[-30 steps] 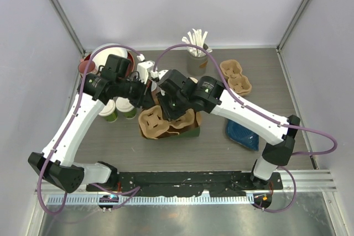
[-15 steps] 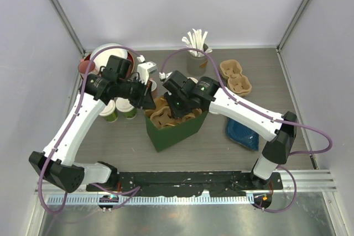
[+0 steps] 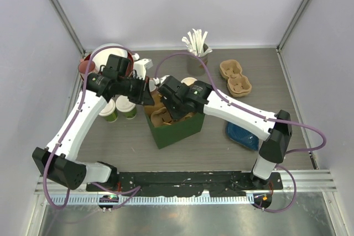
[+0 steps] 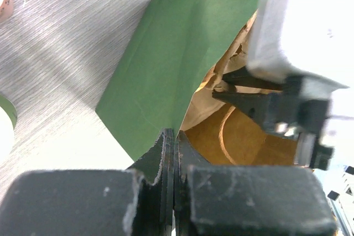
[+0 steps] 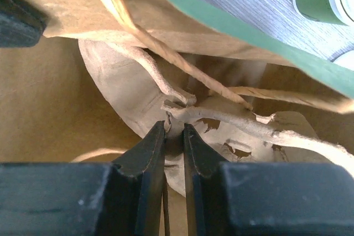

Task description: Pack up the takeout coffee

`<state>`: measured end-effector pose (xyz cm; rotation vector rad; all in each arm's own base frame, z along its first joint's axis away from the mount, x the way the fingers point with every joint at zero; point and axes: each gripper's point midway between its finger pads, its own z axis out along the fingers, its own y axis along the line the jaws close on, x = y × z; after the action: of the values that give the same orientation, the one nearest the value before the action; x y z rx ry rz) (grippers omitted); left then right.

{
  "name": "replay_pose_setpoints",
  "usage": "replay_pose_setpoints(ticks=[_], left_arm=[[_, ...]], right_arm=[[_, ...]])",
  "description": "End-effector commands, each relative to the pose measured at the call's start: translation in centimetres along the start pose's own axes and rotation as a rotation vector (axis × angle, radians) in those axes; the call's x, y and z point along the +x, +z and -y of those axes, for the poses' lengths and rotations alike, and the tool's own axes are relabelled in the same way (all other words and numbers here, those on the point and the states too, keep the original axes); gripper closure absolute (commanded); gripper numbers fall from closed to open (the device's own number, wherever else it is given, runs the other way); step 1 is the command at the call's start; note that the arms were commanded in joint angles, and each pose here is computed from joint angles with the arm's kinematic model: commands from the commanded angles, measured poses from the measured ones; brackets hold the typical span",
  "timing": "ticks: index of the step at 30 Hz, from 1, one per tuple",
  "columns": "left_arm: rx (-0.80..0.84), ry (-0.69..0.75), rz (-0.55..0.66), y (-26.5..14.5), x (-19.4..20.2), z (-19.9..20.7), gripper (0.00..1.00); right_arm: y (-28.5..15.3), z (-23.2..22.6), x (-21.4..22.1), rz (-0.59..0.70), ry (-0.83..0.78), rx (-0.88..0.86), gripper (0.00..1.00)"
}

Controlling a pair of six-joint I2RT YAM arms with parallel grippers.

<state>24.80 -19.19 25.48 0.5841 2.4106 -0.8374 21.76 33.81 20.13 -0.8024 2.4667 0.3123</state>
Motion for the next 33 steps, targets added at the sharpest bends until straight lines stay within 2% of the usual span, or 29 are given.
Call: replay_pose_setpoints(ticks=[1,10,15,19,27,33], left_arm=[[0.028,-0.004,0.092,-0.4,-2.3,0.5,1.0],[-0.1,-0.036,0.128,-0.3,-3.0,-2.9,1.0],[-0.084,-0.028,0.134,-0.5,-3.3,-2.5,1.0],[-0.005,0.014,0.147,-1.6,-3.5,-0.5,1.0],[0.044,0.064,0.113,-2.2,-1.8,0.7,1.0],[0.047,0.149,0.125,-3.4,-2.3,2.1,1.0]], right_arm=[[1.5,0.0,1.7,-0.054,-0.09,0.033,0.99],[1.1,0.2,3.2,-0.038,-0.175,0.045,0.99],[1.4,-0.9,5.5,-0.1,-0.262,-0.027,0.99],[2.7,-1.6,6.9,-0.184,-0.276,-0.074,0.99],[4.5,-0.5,7.3,-0.275,-0.137,-0.044,0.99],[5.4,-0.1,9.1,-0.327,-0.053,0.003,0.99]])
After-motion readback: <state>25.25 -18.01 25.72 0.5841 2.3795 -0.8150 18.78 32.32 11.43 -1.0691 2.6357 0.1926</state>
